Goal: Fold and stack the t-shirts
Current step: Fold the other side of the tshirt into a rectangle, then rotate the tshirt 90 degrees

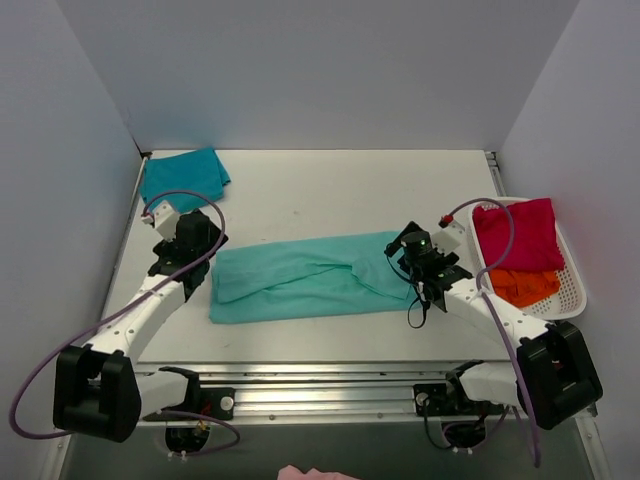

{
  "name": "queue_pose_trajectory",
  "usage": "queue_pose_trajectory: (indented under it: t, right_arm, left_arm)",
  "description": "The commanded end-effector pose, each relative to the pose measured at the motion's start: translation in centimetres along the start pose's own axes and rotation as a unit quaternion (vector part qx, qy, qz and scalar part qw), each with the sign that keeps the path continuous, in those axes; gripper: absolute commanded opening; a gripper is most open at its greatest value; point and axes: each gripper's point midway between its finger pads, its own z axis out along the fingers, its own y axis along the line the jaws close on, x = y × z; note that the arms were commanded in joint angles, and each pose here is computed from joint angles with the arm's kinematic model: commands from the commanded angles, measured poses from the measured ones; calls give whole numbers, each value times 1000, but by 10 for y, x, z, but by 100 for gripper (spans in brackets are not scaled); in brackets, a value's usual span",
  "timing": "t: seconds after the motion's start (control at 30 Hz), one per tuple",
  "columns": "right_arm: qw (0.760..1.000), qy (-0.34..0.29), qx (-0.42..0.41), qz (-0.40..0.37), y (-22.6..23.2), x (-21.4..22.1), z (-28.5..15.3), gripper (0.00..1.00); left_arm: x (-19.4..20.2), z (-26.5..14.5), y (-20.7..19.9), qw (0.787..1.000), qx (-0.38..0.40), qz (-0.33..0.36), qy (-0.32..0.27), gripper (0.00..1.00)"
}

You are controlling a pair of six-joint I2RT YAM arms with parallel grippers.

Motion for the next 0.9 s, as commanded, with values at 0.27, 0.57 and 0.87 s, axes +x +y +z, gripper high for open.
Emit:
queue_pose_trajectory:
  t: [0.27,0.57,0.87]
  right_arm:
    - [999,-13,48,7,-25,1,18,93]
    - [994,-18,105,8,-55,6,18,91]
    - [991,44,123,-5,-64,47,43,77]
  left_arm:
    - [6,41,-78,996,86,25,21,97]
    - [13,56,-94,993,113,15,21,97]
    - [17,70,-104,992,124,11,34,97]
